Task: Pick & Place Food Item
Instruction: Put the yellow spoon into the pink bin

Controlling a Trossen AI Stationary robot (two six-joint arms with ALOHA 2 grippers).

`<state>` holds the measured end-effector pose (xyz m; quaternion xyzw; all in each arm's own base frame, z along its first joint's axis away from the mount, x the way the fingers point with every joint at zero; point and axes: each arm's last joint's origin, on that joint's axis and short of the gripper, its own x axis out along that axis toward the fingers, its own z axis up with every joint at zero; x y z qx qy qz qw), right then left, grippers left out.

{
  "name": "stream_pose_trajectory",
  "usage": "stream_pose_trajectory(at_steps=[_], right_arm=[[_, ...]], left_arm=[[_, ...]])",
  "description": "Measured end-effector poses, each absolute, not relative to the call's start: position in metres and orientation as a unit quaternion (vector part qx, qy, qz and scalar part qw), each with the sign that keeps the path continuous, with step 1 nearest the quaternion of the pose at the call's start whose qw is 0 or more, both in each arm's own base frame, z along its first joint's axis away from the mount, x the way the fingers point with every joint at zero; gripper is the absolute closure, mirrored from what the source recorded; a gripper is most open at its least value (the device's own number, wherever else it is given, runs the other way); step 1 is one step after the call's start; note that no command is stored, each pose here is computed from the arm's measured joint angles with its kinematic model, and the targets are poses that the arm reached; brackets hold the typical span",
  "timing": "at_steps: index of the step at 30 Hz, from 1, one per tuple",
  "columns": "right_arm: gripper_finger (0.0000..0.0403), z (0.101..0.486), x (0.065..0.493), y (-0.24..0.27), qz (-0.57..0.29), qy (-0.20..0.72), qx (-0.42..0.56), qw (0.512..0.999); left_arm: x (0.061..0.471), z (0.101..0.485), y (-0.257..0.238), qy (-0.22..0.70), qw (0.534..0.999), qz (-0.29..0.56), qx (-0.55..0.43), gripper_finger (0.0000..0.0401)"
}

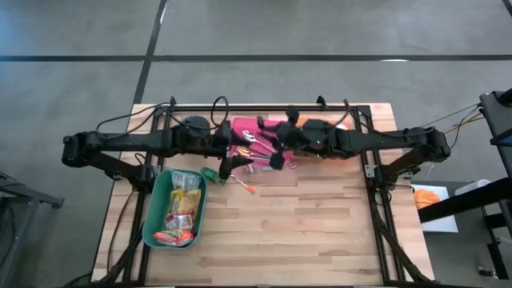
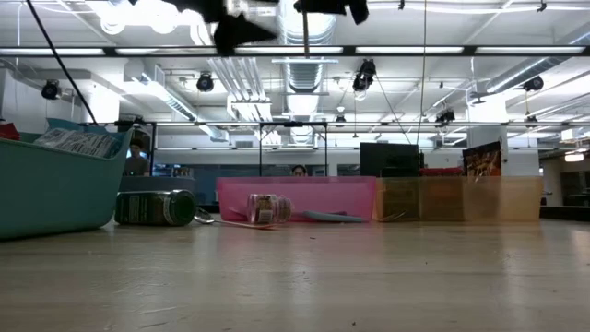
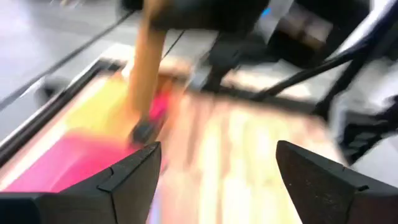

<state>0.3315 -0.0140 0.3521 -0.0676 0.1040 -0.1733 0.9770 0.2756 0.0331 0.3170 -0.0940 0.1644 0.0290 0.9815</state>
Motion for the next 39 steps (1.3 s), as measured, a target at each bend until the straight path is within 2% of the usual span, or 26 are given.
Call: stream_pose_trajectory(at_steps=[3, 8, 14, 19, 28, 35, 39], right_arm=[[0.0361, 0.349, 0.329, -0.028, -0.194, 0.139, -0.042, 0.970], [0.0361, 0.335, 0.325, -0.061, -0.205, 0.194, 0.004, 0.959], [0.0361, 0.301, 0.340, -0.102, -0.169, 0.261, 0.079, 0.947], [0.0361, 0.277, 0.362, -0.128, -0.181, 0.361, 0.097, 0.909], [0.0361, 0.242, 0.404, -0.142, -0.137, 0.480, 0.115, 0.859], [0.0361, 0.206, 0.414, -0.144, -0.098, 0.571, 0.124, 0.805], [0.0361, 0.187, 0.418, -0.143, -0.059, 0.588, 0.153, 0.792]], left_arm=[[0.260, 0.313, 0.034, 0.220, 0.966, 0.078, -0.108, 0.0083], [0.241, 0.307, 0.032, 0.281, 0.947, 0.092, -0.125, 0.0082], [0.232, 0.302, 0.031, 0.283, 0.945, 0.102, -0.132, 0.0082], [0.228, 0.302, 0.031, 0.282, 0.945, 0.102, -0.132, 0.0082], [0.226, 0.303, 0.030, 0.282, 0.945, 0.103, -0.130, 0.0082], [0.224, 0.302, 0.030, 0.291, 0.942, 0.103, -0.128, 0.0081], [0.224, 0.302, 0.030, 0.292, 0.942, 0.103, -0.129, 0.0081]])
